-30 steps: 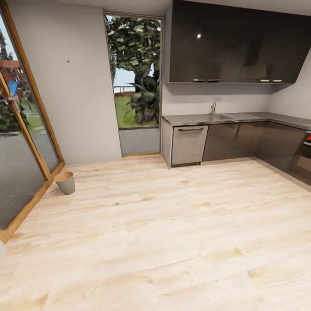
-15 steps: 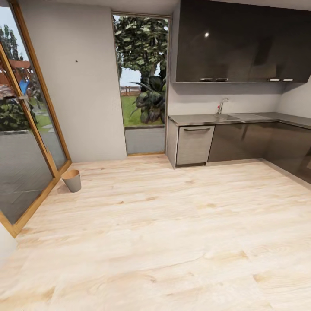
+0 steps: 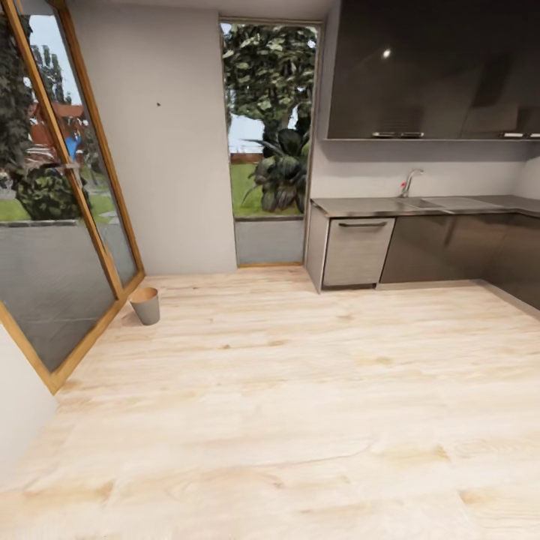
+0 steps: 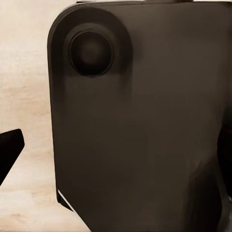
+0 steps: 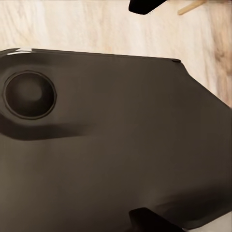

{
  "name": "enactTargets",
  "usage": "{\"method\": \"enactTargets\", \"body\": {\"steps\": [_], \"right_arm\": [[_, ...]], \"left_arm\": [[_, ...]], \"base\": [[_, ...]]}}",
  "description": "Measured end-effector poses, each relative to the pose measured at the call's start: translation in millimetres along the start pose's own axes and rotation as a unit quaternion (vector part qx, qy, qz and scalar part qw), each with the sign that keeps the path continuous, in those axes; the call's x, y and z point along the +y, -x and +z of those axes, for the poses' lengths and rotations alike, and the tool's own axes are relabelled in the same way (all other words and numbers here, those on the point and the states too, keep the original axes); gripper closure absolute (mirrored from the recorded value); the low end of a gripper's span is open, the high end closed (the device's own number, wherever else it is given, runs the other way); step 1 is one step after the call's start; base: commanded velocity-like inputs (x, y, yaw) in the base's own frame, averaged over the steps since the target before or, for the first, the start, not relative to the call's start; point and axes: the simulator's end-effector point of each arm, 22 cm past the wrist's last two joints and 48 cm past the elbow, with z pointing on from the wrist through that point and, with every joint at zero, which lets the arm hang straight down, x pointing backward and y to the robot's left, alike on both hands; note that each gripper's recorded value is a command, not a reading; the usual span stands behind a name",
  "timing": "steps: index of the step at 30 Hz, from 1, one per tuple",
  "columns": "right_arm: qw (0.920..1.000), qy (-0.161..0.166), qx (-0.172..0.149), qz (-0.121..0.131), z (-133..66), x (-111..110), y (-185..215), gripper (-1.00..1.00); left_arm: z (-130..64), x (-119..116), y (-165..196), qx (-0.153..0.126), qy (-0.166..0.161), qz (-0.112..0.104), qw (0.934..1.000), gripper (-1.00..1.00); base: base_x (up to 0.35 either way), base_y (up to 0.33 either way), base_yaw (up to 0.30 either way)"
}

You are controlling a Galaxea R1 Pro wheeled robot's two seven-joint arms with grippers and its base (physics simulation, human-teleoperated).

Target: Put the three can of soda from the living room inside the tash can in the kitchen.

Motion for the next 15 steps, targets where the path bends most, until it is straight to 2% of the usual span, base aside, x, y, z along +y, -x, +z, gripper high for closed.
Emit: {"method": "enactTargets", "body": {"steps": [4,15], "right_arm": [[1.0000,0.000,0.002,0.000,0.0,-0.1,-1.6,-1.00],[1.0000,0.000,0.008,0.000,0.1,-0.3,-6.0,-1.00]], "left_arm": [[-0.1,-0.2,-1.1,0.002,0.001,-0.003,1.0000,-1.00],[-0.2,0.5,-4.2,0.008,0.002,-0.003,1.0000,-1.00]], "base": [[0.079,0.000,0.201],[0.314,-0.029,0.200]]}}
